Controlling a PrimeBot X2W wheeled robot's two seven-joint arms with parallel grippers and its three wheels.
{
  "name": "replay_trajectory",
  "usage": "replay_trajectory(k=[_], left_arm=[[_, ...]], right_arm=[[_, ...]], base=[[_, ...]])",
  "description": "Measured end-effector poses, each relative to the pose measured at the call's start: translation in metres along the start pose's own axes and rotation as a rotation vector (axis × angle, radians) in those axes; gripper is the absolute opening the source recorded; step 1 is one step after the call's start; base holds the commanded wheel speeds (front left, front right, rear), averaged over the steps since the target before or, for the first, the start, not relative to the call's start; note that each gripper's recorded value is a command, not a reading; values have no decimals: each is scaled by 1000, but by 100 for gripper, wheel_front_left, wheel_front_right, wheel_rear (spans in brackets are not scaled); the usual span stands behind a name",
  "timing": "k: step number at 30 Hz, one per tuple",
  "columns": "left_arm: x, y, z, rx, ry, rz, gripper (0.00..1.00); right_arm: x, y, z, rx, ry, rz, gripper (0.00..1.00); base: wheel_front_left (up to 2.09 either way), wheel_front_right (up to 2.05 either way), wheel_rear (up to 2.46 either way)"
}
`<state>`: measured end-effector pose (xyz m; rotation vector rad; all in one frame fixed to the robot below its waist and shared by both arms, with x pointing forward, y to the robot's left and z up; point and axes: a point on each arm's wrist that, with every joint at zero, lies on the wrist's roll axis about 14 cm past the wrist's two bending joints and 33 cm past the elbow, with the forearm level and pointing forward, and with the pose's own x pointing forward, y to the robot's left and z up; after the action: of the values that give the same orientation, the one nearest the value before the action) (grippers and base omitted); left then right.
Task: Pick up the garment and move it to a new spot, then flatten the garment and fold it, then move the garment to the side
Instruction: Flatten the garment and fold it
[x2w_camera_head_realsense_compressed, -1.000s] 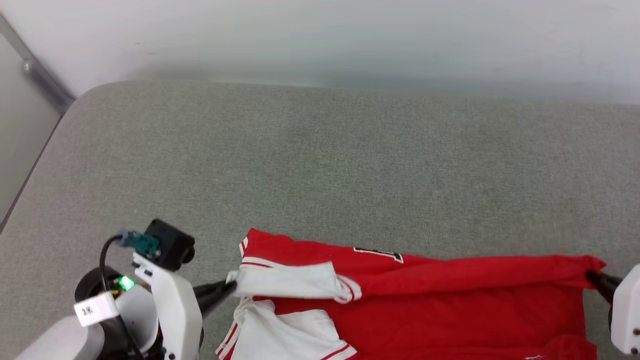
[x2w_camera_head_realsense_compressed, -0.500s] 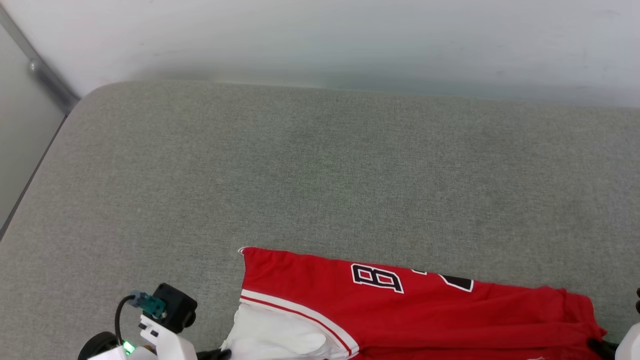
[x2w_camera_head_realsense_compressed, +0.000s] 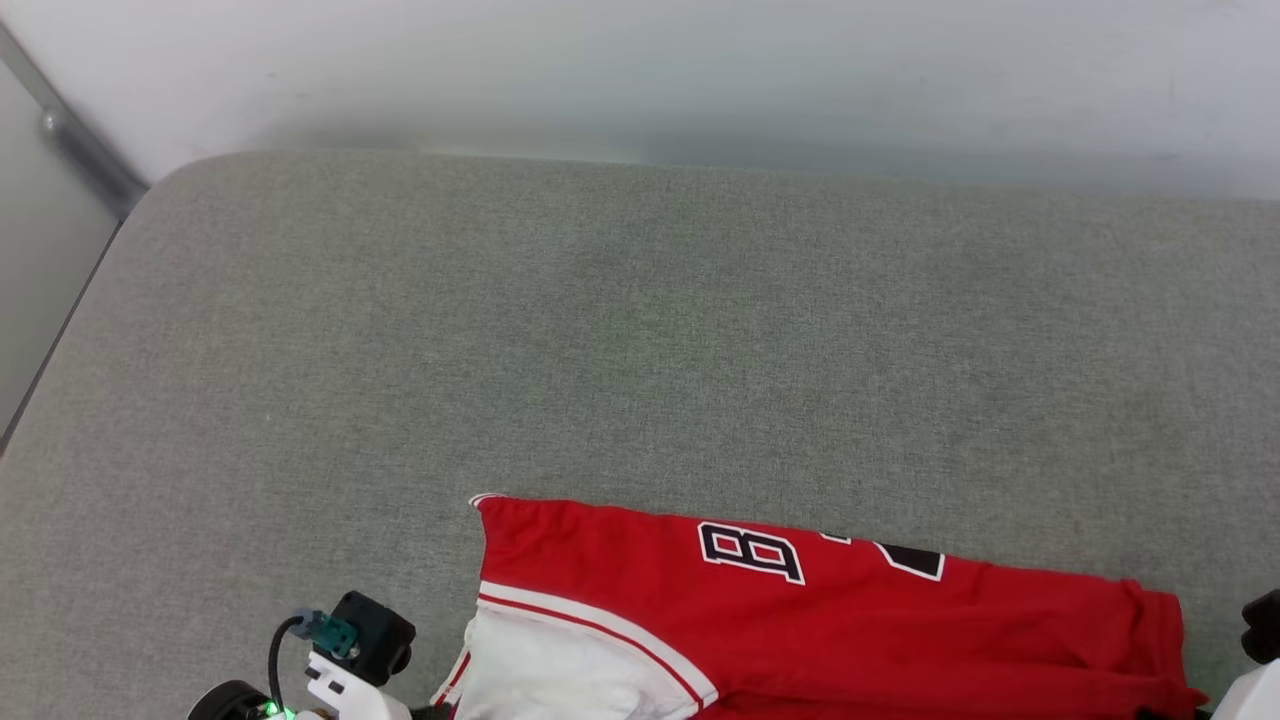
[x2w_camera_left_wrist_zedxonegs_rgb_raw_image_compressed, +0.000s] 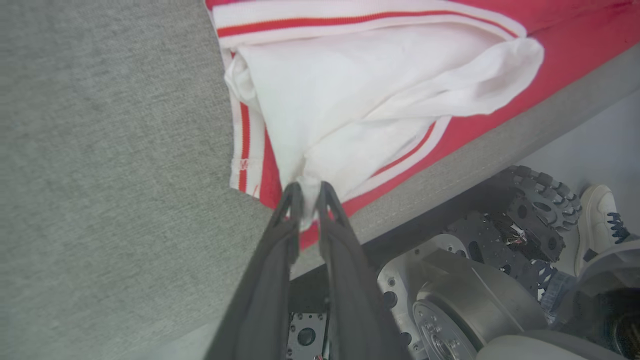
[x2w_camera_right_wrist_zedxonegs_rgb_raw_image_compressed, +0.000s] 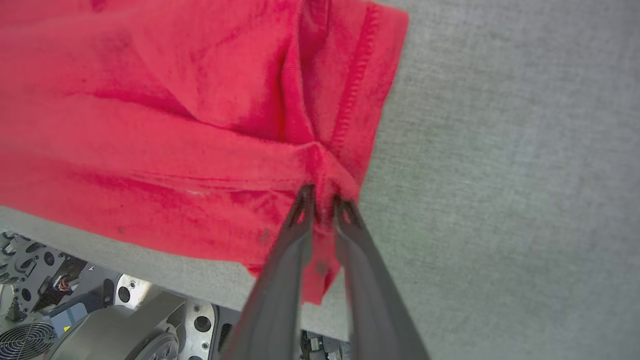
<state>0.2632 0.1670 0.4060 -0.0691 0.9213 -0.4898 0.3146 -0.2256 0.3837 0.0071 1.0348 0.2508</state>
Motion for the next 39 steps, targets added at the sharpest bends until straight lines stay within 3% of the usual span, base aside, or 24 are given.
replay_trajectory(k=[4, 8, 15, 18, 24, 28, 39], left_arm=[[-1, 1, 14, 5, -73, 6, 100], [-7, 1, 49, 3, -253, 19, 100], [-37, 25, 104, 41, -605, 180, 100], [-54, 33, 123, 107, -757, 263, 100], [-77, 47, 128, 61, -957, 396, 100], [-84, 56, 120, 31, -984, 478, 100], [-98, 63, 118, 35, -1044, 548, 100]], right_arm=[[-4, 4, 12, 4, -68, 15, 100], [-15, 8, 32, -2, -165, 21, 100], [-37, 15, 63, 57, -348, 33, 100], [-40, 17, 65, 93, -385, 32, 100], [-36, 6, 45, 166, -350, -24, 100], [-28, -5, 24, 235, -283, -68, 100], [5, -1, 0, 375, -158, -62, 100]], base=[[0, 0, 0], [0, 0, 0], [0, 0, 0], [0, 0, 0], [0, 0, 0], [0, 0, 0], [0, 0, 0]])
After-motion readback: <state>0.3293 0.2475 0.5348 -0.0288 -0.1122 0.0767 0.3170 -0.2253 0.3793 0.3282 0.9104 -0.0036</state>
